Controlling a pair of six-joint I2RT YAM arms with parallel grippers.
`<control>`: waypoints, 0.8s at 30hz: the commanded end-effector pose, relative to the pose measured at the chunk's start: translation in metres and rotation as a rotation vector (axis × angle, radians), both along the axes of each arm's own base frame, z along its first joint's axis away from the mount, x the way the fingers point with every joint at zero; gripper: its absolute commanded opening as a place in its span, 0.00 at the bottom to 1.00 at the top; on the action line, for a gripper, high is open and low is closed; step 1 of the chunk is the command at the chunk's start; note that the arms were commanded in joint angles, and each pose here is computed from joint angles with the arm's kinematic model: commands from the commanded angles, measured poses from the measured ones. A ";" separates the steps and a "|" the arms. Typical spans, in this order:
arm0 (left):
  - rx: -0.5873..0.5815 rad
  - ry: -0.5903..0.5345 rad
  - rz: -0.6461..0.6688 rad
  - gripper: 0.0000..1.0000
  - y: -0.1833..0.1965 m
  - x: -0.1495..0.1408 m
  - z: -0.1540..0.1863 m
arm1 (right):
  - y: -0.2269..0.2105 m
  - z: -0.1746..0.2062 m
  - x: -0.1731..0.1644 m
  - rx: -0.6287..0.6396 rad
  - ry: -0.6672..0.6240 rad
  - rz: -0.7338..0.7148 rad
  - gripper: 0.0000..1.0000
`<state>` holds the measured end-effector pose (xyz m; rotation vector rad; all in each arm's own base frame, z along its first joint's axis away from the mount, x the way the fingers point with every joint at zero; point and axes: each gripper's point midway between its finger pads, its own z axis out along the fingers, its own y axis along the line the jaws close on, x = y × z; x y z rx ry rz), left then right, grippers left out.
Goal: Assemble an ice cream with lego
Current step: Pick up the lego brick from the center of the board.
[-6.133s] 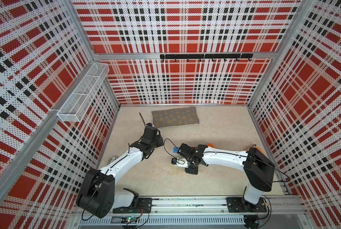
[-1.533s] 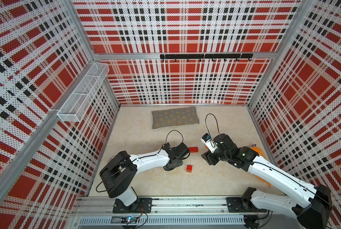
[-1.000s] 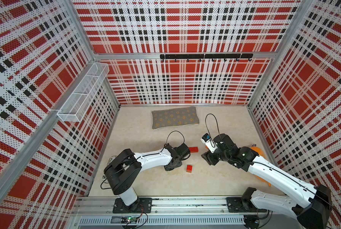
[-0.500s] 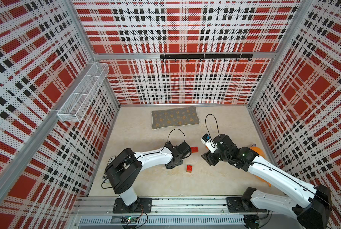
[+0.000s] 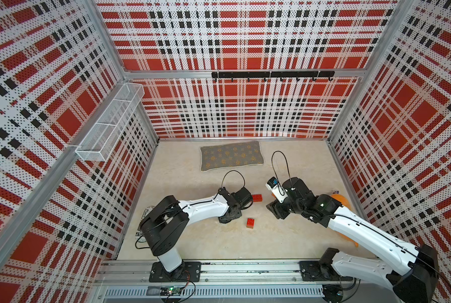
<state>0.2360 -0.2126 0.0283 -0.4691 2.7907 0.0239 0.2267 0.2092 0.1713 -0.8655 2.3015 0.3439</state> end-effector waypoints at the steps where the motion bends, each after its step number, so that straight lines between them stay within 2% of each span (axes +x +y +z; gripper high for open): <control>1: 0.023 -0.001 -0.004 0.44 0.003 0.002 -0.003 | -0.003 0.001 -0.001 0.008 -0.008 -0.008 0.66; 8: 0.019 -0.008 -0.005 0.42 0.002 0.004 -0.001 | -0.004 0.001 -0.001 0.007 -0.009 -0.010 0.65; 14: 0.022 -0.007 -0.005 0.30 0.003 0.003 -0.002 | -0.004 0.001 -0.001 0.007 -0.010 -0.010 0.65; 18: 0.025 -0.010 -0.012 0.29 0.002 0.004 -0.002 | -0.005 0.001 -0.001 0.004 -0.012 -0.015 0.65; 24: 0.035 -0.044 -0.137 0.29 -0.010 0.010 0.014 | -0.016 0.005 0.007 -0.027 -0.051 -0.075 0.65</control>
